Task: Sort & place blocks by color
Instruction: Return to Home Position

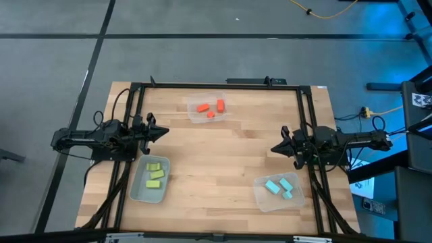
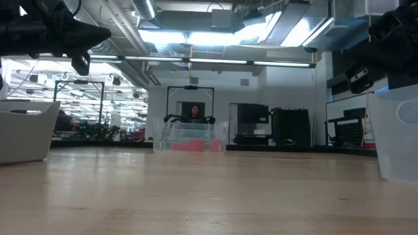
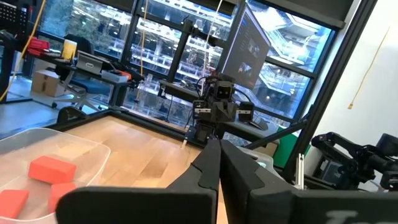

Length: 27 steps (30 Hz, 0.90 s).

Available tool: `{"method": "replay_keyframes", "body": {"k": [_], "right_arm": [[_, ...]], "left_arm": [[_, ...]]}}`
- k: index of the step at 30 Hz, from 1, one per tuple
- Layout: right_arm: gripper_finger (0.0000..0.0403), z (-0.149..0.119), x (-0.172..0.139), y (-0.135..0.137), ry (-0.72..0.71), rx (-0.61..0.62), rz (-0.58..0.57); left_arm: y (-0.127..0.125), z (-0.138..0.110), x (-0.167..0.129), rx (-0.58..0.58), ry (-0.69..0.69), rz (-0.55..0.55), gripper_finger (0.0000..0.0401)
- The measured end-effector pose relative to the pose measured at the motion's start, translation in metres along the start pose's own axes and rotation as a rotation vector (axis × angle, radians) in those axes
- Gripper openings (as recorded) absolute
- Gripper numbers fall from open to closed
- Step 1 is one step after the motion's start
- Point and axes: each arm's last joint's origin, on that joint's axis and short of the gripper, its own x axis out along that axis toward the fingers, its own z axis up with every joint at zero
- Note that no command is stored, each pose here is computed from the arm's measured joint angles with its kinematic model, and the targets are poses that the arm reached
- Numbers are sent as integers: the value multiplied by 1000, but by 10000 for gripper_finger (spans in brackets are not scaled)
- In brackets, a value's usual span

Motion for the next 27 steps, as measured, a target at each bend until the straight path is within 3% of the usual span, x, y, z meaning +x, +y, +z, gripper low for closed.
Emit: {"method": "replay_keyframes", "body": {"k": [14,27], "right_arm": [[16,0,0,0,0,-1,0],[16,0,0,0,-1,1,0]], "left_arm": [[0,0,0,0,0,0,16],[0,0,0,0,0,0,1]]}}
